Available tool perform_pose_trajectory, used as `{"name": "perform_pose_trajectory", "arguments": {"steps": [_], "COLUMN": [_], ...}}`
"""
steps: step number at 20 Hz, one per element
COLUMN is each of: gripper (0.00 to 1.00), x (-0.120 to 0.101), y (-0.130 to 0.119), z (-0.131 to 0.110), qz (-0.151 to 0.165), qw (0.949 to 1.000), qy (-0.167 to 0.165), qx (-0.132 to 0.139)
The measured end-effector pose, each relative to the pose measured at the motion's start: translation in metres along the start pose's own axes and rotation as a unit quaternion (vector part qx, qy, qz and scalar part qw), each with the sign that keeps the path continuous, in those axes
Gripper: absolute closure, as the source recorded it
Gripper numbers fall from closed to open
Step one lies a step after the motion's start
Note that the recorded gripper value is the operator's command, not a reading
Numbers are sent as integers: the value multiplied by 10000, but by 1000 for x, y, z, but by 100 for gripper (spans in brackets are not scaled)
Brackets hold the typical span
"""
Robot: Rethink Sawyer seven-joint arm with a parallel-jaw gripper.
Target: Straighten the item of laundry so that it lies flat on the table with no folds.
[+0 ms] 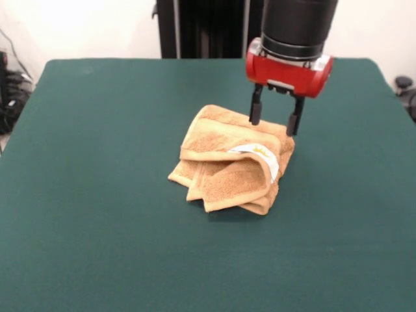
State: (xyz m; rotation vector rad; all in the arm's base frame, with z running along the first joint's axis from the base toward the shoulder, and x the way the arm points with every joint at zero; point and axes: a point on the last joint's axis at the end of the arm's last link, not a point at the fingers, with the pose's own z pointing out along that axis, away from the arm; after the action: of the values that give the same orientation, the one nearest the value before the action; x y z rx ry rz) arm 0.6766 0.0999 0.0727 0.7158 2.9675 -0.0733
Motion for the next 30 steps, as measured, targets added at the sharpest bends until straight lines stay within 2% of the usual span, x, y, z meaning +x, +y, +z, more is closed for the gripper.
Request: {"name": "perform_pose_trajectory", "arguments": {"steps": [16, 25, 30], "gripper": [0, 0, 0], "x": [-4, -21, -21], "y": [-8, -43, -52], "z": [16, 48, 60], "qz": [45, 286, 331], "qw": [9999, 9990, 9987], "qy": [-148, -339, -353], "qx": [32, 111, 155]}}
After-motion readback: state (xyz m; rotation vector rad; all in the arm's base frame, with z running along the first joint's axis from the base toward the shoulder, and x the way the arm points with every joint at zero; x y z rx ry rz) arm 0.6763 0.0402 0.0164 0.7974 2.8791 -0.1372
